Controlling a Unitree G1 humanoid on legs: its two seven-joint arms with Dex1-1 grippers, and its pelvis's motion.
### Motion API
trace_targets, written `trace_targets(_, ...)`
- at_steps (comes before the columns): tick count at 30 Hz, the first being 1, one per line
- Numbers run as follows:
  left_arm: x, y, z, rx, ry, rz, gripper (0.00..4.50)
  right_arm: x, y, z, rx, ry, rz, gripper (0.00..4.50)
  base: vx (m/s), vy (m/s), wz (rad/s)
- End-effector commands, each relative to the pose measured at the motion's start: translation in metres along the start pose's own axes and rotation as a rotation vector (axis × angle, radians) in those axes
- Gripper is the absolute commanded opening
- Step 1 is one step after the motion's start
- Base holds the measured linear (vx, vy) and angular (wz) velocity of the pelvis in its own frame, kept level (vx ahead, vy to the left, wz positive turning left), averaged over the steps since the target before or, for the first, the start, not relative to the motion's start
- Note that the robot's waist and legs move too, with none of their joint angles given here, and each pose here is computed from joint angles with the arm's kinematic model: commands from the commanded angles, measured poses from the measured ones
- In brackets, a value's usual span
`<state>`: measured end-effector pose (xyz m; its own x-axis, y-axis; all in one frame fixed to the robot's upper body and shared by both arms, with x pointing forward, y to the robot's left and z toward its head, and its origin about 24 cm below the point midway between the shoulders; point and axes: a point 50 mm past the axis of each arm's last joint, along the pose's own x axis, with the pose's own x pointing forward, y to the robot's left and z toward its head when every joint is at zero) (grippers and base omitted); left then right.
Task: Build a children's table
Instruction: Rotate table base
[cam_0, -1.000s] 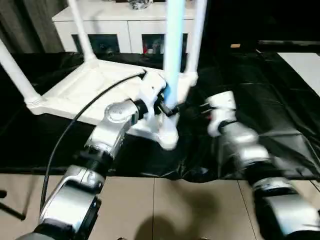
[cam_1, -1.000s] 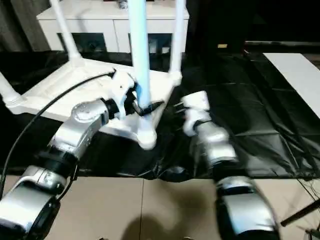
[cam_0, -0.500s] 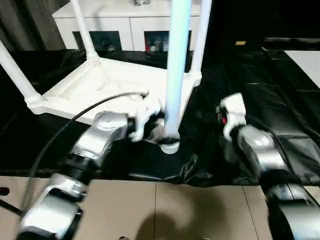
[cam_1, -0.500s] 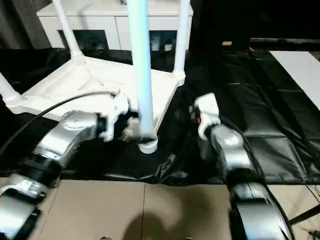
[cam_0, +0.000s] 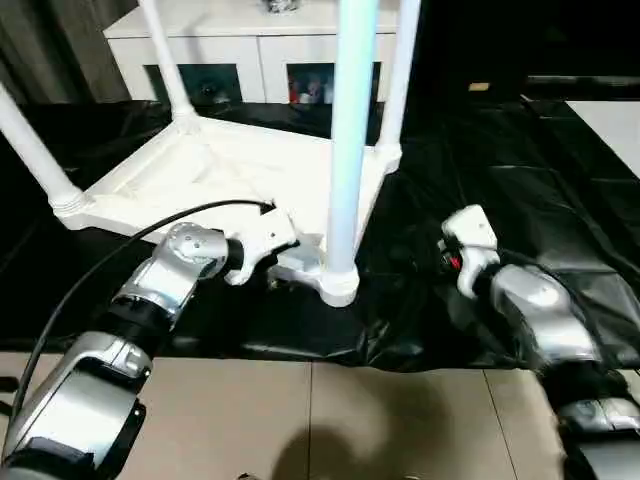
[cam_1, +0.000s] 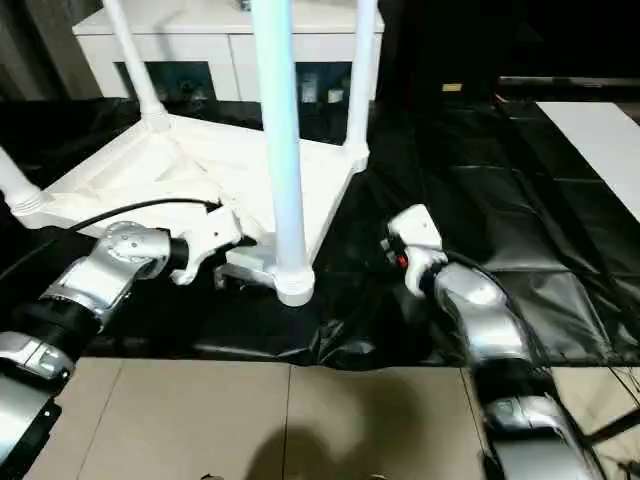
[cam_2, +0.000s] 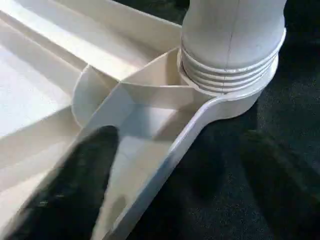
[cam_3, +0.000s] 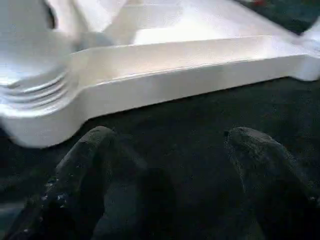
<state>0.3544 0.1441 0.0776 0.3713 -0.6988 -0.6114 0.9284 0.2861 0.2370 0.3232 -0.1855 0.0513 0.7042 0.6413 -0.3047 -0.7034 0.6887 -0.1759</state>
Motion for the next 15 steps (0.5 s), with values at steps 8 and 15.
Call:
trace_targets(8, 0.006, 0.009, -0.004, 0.008, 0.079, 0.052, 3.23, -0.007, 0.017, 0.011, -0.086, 0.015, 0.161, 3.85, 0.000, 0.000, 0.00)
trace_targets(15, 0.009, 0.007, -0.013, -0.006, 0.172, -0.004, 2.72, -0.012, 0.027, 0.012, -0.118, 0.055, 0.248, 3.85, 0.000, 0.000, 0.00)
